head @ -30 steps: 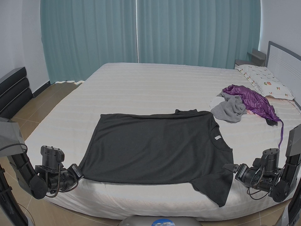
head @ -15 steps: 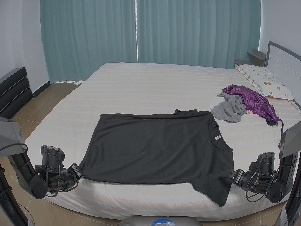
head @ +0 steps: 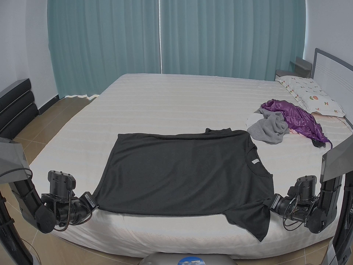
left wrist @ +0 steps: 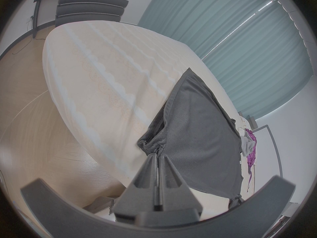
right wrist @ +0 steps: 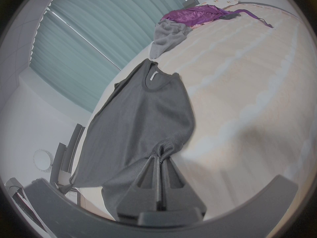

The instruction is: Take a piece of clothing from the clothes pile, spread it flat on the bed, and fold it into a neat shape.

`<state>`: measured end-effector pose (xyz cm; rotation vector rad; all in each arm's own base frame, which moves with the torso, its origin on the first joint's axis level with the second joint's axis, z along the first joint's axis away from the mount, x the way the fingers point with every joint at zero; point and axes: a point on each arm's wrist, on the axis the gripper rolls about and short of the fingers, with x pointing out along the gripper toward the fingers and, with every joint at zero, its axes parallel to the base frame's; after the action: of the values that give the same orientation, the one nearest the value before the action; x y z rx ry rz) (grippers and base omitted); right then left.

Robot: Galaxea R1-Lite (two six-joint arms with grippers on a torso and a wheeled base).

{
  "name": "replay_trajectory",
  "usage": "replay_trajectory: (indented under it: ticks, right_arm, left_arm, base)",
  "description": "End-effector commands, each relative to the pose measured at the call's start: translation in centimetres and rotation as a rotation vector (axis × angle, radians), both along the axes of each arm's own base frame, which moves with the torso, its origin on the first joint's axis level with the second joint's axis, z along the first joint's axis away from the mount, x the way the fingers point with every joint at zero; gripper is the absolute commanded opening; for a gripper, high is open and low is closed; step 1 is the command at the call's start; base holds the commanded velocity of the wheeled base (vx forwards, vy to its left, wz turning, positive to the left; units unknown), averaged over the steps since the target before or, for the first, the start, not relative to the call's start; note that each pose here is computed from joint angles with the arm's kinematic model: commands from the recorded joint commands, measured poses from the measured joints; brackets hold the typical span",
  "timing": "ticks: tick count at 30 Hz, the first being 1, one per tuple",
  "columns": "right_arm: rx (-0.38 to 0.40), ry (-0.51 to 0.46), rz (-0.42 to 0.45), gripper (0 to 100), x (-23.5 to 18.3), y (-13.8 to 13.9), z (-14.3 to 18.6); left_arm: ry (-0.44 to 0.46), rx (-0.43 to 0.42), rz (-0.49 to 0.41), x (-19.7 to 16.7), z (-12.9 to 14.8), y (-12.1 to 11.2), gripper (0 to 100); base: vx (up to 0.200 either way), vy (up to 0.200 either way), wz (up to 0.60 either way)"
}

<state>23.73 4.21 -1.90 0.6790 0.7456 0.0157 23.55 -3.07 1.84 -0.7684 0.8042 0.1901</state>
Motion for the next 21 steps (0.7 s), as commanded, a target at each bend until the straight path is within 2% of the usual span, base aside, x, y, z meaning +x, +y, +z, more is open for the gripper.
replay_trajectory:
  ticks: [1,8,16,21]
  right_arm:
    - [0.011,-0.067,-0.031,0,1.6,-0.6,0.6]
    - [0.027,-0.156,-0.054,0,4.1,-1.1,1.4]
    - [0.017,-0.134,-0.036,0,6.1,-0.6,0.3]
    - [-0.017,-0.123,-0.023,0,7.1,-0.7,-0.7]
  left_arm:
    - [0.000,0.000,0.001,0.1,-0.1,0.0,0]
    - [-0.002,-0.004,-0.002,0.1,0.0,0.0,0]
    - [0.001,-0.005,-0.002,0.1,-0.1,-0.1,0]
    - [0.001,-0.006,-0.003,0.1,-0.1,-0.1,0]
  base:
    - [0.000,0.000,0.00]
    - [0.000,0.000,0.00]
    - [0.000,0.000,0.00]
    - [0.000,0.000,0.00]
